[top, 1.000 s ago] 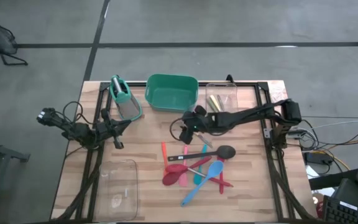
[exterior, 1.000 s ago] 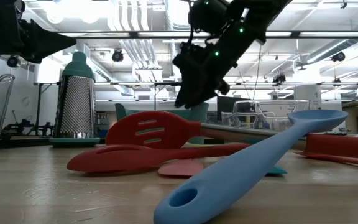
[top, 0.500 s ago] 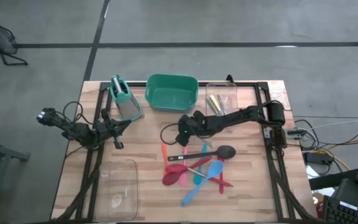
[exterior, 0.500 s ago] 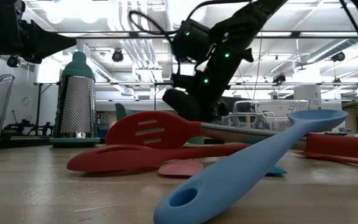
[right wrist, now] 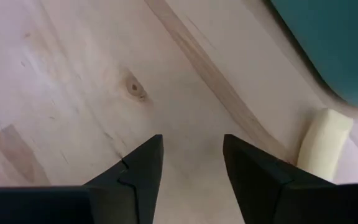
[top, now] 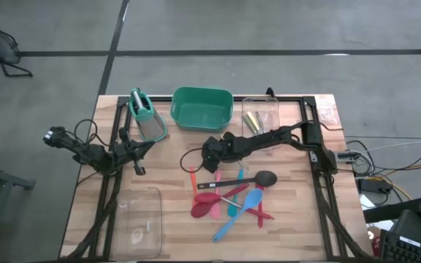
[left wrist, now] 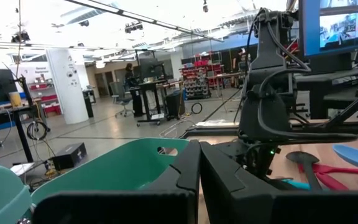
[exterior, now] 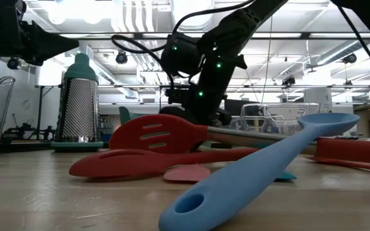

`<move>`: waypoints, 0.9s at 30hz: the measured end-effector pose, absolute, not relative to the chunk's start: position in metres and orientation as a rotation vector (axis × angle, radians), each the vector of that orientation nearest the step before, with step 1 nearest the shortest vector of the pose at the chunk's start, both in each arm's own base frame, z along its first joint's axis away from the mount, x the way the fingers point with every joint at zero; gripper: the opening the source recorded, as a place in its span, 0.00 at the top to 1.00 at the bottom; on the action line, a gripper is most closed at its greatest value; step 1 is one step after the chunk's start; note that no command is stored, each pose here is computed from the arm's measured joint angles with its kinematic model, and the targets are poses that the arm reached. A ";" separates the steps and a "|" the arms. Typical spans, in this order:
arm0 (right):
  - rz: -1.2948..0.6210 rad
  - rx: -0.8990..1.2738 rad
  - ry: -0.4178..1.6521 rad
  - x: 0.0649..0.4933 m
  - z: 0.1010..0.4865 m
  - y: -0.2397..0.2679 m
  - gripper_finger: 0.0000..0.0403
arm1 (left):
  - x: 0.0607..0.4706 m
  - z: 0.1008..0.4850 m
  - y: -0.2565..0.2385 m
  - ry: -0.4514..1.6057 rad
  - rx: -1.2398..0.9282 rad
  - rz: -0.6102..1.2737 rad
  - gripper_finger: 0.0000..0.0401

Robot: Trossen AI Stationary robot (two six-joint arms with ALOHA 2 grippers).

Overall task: Pick & Place Kitchen Items
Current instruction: Put the yellow knife into the top transparent bin

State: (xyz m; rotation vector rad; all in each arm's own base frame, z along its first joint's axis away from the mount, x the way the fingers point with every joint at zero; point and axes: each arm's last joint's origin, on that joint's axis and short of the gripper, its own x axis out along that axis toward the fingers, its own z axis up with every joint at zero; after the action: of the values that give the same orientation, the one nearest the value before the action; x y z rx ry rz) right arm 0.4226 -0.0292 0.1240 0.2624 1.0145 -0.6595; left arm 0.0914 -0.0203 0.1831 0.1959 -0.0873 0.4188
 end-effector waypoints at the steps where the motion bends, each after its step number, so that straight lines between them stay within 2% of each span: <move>1: -0.656 0.265 1.013 0.422 0.125 -0.029 0.61 | 0.091 0.183 -0.020 -0.087 0.196 0.419 0.97; 6: -0.660 0.269 1.003 0.418 0.141 -0.028 0.67 | 0.091 0.183 -0.020 -0.087 0.196 0.419 0.97; 11: -0.762 0.250 1.002 0.410 0.158 -0.029 0.69 | 0.091 0.183 -0.020 -0.086 0.197 0.419 0.97; 20: -0.808 0.283 1.048 0.403 0.157 -0.033 0.55 | 0.091 0.183 -0.020 -0.086 0.197 0.419 0.97; 27: -0.762 0.355 1.078 0.403 0.156 -0.038 0.46 | 0.091 0.183 -0.020 -0.086 0.197 0.419 0.97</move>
State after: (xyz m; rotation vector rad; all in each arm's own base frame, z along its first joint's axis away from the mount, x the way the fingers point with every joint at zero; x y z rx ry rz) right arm 0.4026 -0.0376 0.1556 0.3553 1.0781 -0.7625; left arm 0.0915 -0.0203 0.1831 0.1967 -0.0863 0.4191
